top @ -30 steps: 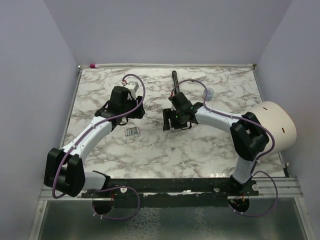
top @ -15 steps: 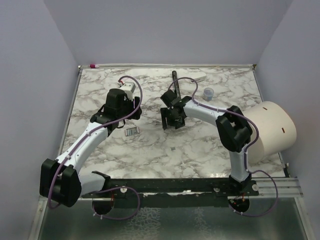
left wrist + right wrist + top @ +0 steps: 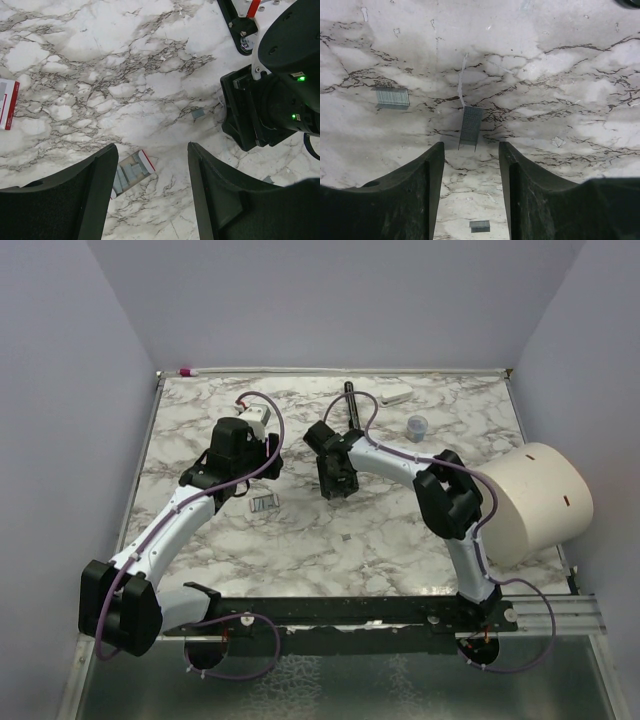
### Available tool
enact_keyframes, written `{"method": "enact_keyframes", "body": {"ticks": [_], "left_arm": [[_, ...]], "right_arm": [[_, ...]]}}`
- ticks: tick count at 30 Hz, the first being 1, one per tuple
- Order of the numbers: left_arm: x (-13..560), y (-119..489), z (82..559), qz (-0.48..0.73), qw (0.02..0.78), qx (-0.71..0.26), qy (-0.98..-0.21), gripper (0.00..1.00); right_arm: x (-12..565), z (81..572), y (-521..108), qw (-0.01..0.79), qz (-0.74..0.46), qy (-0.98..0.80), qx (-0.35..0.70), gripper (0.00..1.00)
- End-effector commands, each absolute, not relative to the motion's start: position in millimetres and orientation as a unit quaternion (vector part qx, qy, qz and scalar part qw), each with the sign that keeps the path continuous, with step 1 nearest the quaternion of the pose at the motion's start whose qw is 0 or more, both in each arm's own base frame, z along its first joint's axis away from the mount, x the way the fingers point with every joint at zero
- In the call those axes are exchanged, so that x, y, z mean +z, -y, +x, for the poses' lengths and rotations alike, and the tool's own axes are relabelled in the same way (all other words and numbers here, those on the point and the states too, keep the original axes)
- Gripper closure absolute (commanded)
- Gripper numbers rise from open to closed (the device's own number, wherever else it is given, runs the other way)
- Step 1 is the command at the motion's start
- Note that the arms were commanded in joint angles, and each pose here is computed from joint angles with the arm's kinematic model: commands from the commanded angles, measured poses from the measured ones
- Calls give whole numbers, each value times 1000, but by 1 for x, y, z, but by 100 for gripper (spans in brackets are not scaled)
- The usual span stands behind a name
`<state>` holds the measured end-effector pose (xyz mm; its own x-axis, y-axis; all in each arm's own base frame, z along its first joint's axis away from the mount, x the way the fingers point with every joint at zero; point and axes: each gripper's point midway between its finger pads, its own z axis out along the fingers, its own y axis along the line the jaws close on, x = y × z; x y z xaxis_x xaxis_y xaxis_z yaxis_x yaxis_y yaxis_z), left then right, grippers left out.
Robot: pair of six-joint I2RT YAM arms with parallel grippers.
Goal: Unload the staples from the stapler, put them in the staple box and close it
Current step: Pick up the staple from the center of the board.
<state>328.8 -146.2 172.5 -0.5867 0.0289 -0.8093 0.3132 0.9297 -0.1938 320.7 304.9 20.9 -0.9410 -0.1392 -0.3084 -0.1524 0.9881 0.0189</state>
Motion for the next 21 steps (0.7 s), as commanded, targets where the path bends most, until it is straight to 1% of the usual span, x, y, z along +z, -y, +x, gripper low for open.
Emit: {"method": "enact_keyframes", "body": {"ticks": [1, 3, 4, 5, 9, 11, 13, 19, 21], "left_arm": [[187, 147, 328, 103, 461, -169, -865, 39], [187, 148, 328, 104, 461, -170, -865, 39], [188, 148, 328, 103, 461, -170, -865, 39], [187, 148, 328, 103, 461, -170, -865, 39], [188, 148, 328, 103, 462, -170, -864, 39], [188, 148, 328, 104, 462, -171, -864, 39], [188, 148, 327, 105, 461, -172, -864, 39], [189, 149, 327, 105, 462, -173, -863, 39], [189, 149, 327, 105, 463, -173, -863, 39]], "right_arm": [[15, 325, -292, 160, -63, -985, -32, 54], [14, 326, -294, 161, -62, -985, -31, 55], [15, 326, -295, 160, -62, -985, -28, 58], [15, 326, -295, 161, -62, -985, -27, 59], [16, 326, -295, 163, -60, -985, -24, 61], [16, 325, -295, 164, -60, -984, -22, 65], [15, 325, -296, 164, -60, -984, -21, 66], [13, 324, -300, 162, -64, -985, -6, 73], [13, 325, -302, 163, -65, -985, -3, 73]]}}
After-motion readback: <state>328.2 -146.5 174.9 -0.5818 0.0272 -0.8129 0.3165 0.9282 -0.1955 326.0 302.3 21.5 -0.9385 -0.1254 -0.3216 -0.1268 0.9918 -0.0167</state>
